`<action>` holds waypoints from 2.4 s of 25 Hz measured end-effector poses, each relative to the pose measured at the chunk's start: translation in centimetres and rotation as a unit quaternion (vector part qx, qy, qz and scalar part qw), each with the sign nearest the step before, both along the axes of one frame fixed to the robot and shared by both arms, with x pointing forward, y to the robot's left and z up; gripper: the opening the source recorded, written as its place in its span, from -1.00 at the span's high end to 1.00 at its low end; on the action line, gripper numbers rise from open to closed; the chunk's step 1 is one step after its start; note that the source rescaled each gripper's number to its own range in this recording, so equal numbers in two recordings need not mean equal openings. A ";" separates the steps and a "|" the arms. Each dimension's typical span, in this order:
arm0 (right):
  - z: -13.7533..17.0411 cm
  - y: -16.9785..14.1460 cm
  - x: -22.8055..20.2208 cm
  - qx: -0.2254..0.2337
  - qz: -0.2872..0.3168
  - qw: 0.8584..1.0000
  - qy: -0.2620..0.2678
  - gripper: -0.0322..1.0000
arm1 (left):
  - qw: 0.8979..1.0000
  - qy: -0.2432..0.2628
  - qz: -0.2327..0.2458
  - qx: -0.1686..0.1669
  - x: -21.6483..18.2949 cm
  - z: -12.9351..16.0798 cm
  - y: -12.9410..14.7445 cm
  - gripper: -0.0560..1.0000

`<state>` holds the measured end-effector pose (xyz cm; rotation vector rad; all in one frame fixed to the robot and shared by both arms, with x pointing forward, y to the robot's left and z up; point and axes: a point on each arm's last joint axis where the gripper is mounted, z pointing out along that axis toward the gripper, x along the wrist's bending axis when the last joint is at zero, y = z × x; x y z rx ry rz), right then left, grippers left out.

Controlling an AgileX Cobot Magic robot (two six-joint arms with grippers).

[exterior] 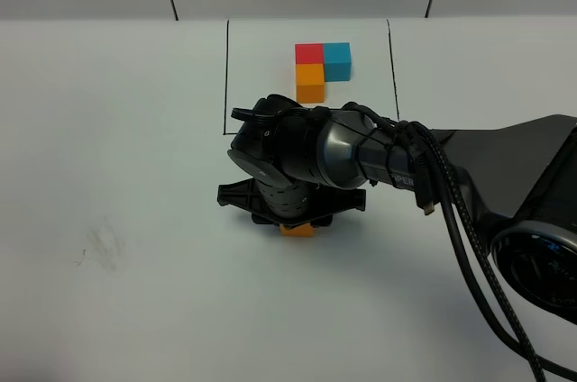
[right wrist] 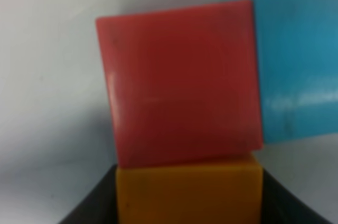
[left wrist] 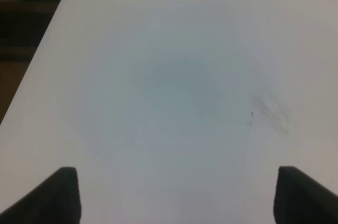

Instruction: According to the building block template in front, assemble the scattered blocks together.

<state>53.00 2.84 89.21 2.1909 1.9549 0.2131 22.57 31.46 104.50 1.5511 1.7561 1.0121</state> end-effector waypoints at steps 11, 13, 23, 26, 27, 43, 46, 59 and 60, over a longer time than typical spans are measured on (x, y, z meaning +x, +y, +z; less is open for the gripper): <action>0.0 0.0 0.1 0.001 0.003 1.000 -0.004 0.41 | 1.000 0.000 0.000 0.000 0.0 0.0 0.0 -0.38; 0.0 0.0 0.1 0.000 0.003 1.000 -0.004 0.41 | 1.000 0.000 0.000 0.000 0.0 0.0 0.0 -0.38; -0.1 0.0 0.2 -0.001 0.009 1.000 -0.006 0.41 | 1.000 0.000 0.000 0.000 0.0 0.0 0.0 -0.38; -0.1 0.0 0.2 0.004 0.003 1.000 -0.001 0.41 | 1.000 0.000 0.000 0.000 0.0 0.0 0.0 -0.38; -0.1 0.0 0.2 0.005 0.002 1.000 0.000 0.41 | 1.000 0.000 0.000 0.000 0.0 0.0 0.0 -0.38; 0.6 0.5 0.5 -0.007 0.038 0.999 0.011 0.09 | 1.000 0.000 0.000 0.000 0.0 0.0 0.0 -0.38; 1.4 0.6 0.7 -0.013 0.040 0.999 0.012 -0.09 | 1.000 0.000 0.000 0.000 0.0 0.0 0.0 -0.38; 9.1 0.4 2.2 -0.048 0.053 0.996 -0.058 -1.00 | 1.000 0.000 0.000 0.000 0.0 0.0 0.0 -0.38; 10.3 -0.1 2.5 -0.064 0.069 0.992 -0.088 -1.00 | 1.000 0.000 0.000 0.000 0.0 0.0 0.0 -0.38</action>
